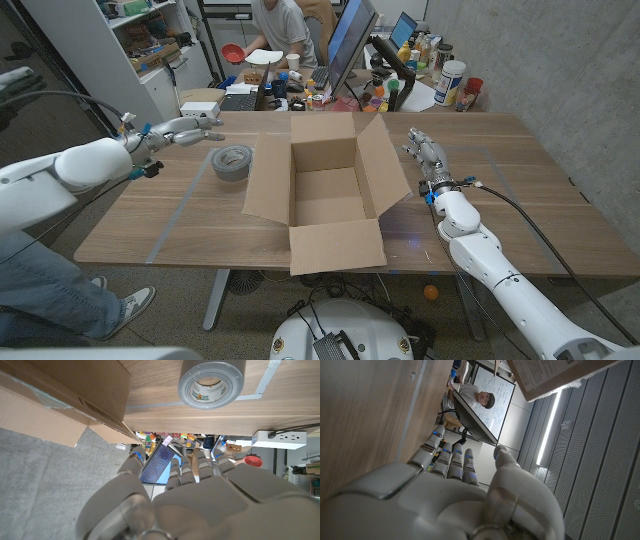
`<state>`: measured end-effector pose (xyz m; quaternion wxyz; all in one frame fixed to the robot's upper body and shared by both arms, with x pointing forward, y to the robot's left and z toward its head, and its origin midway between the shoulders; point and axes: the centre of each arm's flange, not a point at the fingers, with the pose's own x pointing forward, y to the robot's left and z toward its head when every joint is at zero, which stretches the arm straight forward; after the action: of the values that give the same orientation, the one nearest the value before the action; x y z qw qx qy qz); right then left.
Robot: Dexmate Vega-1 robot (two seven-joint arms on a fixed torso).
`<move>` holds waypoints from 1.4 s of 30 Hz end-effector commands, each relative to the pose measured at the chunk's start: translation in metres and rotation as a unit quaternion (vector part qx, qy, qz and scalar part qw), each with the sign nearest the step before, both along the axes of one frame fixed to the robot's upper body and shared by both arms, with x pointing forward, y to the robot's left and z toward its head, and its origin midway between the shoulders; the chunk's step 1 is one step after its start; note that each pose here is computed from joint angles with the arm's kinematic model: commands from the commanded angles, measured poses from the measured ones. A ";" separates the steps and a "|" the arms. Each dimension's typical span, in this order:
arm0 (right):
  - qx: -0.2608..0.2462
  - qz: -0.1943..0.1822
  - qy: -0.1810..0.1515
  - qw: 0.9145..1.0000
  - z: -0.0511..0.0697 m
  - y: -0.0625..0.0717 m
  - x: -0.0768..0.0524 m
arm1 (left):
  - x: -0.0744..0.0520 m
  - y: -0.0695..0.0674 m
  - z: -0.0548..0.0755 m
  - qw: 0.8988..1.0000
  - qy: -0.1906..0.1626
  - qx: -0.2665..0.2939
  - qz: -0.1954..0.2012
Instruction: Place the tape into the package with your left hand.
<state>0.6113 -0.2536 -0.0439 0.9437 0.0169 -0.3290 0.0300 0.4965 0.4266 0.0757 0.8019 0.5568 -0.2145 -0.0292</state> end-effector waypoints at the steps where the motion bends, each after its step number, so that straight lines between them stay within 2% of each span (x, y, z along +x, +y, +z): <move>1: -0.007 -0.002 -0.011 1.000 0.007 0.002 0.000 | -0.011 0.006 0.011 0.995 0.012 0.087 0.054; 11: -0.024 0.000 -0.023 0.999 0.023 0.004 0.005 | -0.011 0.009 0.004 0.989 0.039 0.117 0.083; 16: -0.033 -0.001 -0.022 0.999 0.027 0.000 0.010 | -0.010 0.008 0.000 0.988 0.051 0.121 0.081; 28: -0.035 -0.007 -0.013 0.999 0.022 -0.008 0.018 | -0.015 0.010 0.002 0.985 0.057 0.136 0.095; 34: -0.016 -0.010 -0.016 1.000 0.016 -0.007 0.022 | -0.016 0.007 0.003 0.973 0.032 0.183 0.137; 42: -0.011 -0.013 -0.023 1.000 0.018 -0.008 0.024 | -0.009 0.007 -0.003 0.958 0.013 0.223 0.181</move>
<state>0.6315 -0.2605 -0.0252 0.9381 -0.0076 -0.3449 0.0290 0.4825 0.4344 0.0770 0.6964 0.7101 -0.1024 0.0182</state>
